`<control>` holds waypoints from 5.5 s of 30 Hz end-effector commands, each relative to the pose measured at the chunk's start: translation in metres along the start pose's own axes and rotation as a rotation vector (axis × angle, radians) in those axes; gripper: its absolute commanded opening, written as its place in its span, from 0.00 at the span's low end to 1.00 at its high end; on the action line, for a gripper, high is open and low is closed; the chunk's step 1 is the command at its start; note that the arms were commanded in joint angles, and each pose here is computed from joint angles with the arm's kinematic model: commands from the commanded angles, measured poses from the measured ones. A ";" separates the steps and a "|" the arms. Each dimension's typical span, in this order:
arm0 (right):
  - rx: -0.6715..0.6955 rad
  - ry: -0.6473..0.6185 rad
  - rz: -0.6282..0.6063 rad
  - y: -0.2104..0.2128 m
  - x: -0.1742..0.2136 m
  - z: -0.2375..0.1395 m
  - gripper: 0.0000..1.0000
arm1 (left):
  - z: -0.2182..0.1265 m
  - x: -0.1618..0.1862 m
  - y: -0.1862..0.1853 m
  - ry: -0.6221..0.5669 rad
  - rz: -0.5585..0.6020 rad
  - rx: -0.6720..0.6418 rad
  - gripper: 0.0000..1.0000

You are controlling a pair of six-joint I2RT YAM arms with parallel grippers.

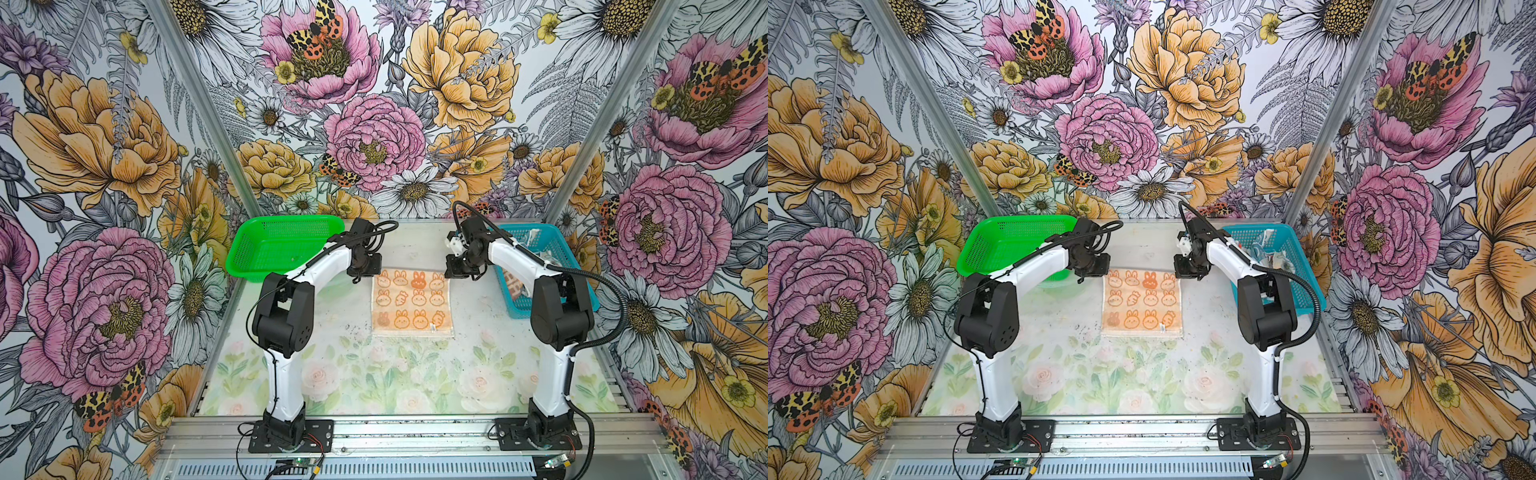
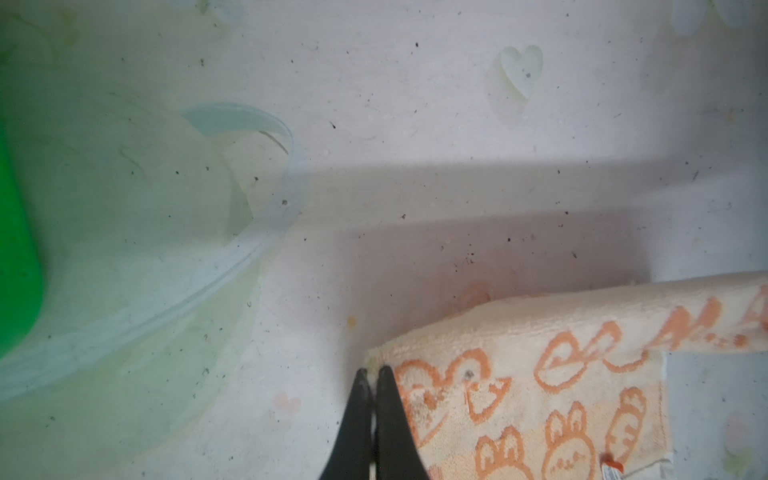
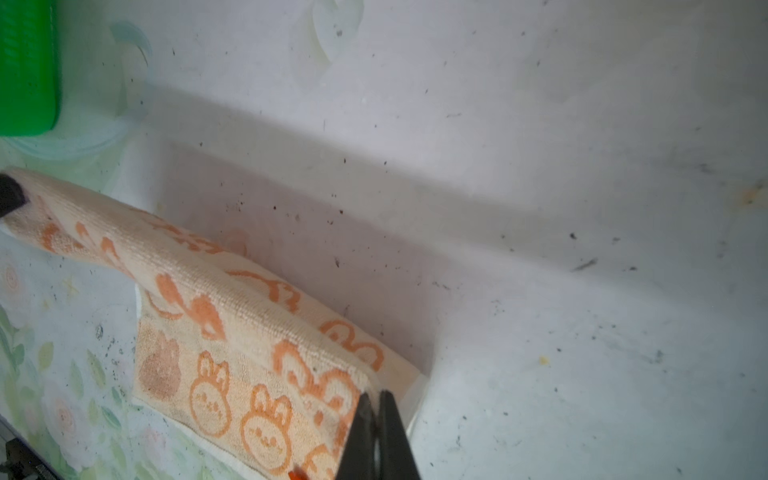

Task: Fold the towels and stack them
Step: 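Fold the far edge toward the robot over the towel with both grippers, then release the folded towel and raise both grippers, then lower the left gripper onto the strip's end nearest it and grasp it, then lift the rabbit towel with the left gripper and carry it into the green basket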

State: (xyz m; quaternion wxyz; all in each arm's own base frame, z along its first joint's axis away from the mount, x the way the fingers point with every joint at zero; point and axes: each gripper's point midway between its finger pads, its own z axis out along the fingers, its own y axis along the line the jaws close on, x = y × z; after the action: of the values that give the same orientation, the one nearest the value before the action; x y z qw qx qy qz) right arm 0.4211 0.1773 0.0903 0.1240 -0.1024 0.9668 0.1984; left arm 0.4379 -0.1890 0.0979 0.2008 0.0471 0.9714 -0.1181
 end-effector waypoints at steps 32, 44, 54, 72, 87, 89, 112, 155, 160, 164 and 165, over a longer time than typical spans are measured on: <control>0.055 0.071 0.067 0.000 0.113 0.009 0.00 | -0.018 0.126 0.002 0.084 -0.089 -0.014 0.00; 0.053 0.086 0.085 -0.005 0.122 0.023 0.05 | -0.009 0.134 -0.012 0.100 -0.083 0.023 0.00; -0.033 -0.052 0.103 0.030 0.094 -0.021 0.64 | -0.057 0.103 -0.050 0.004 -0.061 0.176 0.99; -0.235 -0.001 0.180 0.076 0.120 0.015 0.99 | -0.022 0.154 -0.069 0.090 -0.304 0.377 0.99; -0.144 -0.035 0.210 0.045 0.112 0.004 0.99 | -0.018 0.154 -0.048 0.095 -0.293 0.321 0.99; -0.155 -0.073 0.201 0.051 0.100 -0.008 0.99 | -0.020 0.150 -0.051 0.094 -0.290 0.325 0.99; -0.033 0.008 0.163 0.027 0.115 0.021 0.99 | -0.010 0.139 -0.010 0.213 -0.114 -0.015 0.99; -0.130 -0.016 0.120 0.048 0.110 0.019 0.99 | 0.019 0.137 -0.006 0.326 0.160 -0.278 0.00; -0.148 -0.075 0.076 0.058 0.090 0.004 0.99 | 0.001 0.109 0.008 0.305 0.227 -0.377 0.00; -0.180 -0.114 0.049 0.069 0.073 -0.007 0.99 | -0.020 0.075 0.018 0.241 0.254 -0.430 0.00; -0.184 -0.122 0.045 0.071 0.069 -0.008 0.99 | -0.026 0.067 0.020 0.225 0.265 -0.452 0.00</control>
State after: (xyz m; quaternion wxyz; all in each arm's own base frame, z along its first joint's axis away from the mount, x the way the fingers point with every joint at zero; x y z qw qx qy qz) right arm 0.3211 0.2150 0.0702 0.1231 -0.0533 0.9531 0.2711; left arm 0.3529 -0.1832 0.0651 0.0873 0.1255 0.9852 0.0772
